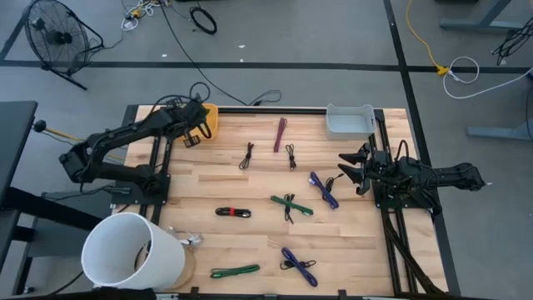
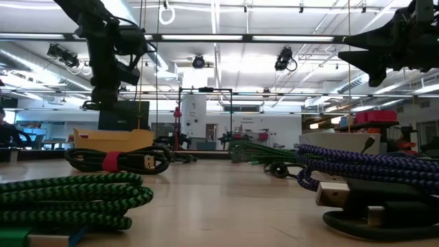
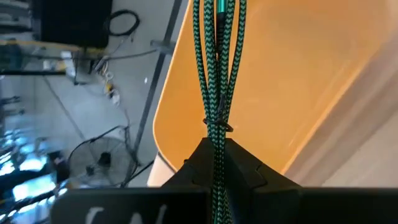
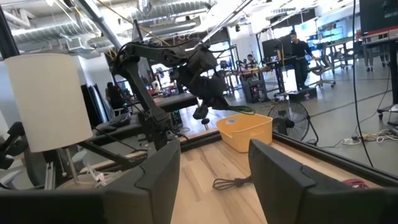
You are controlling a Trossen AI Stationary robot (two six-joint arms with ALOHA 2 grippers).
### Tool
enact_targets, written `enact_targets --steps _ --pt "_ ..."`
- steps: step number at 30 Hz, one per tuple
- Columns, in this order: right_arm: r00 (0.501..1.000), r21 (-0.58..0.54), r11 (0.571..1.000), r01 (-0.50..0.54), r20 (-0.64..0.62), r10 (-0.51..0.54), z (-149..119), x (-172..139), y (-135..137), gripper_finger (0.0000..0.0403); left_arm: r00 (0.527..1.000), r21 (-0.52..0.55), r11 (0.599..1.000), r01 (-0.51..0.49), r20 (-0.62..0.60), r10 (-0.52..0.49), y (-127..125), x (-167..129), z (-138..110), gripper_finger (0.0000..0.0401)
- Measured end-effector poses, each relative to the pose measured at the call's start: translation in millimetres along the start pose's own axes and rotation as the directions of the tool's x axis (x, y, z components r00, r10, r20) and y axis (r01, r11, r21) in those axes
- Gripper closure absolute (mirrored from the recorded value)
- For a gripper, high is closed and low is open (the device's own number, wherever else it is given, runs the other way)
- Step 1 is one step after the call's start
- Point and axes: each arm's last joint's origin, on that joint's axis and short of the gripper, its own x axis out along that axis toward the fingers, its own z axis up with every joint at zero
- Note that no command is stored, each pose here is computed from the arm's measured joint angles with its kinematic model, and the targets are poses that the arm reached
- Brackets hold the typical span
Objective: Pick & Place USB Port
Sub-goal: Put the green charger cable into the yellow bin
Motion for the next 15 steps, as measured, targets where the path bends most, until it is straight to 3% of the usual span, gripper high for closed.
enact_targets --steps 9,15 --pt "1.0 0.005 1.0 0.003 -0.022 -0.003 -2.2 0.0 -0.4 0.0211 1.0 -0.013 1.0 -0.002 -0.023 0.002 -6.2 5.4 4.5 0.0381" --pt "1.0 0.013 1.0 0.005 -0.027 -0.005 -2.7 0.0 -0.5 0.0211 1.0 -0.016 1.0 -0.004 -0.024 0.003 -6.3 5.2 4.4 0.0319"
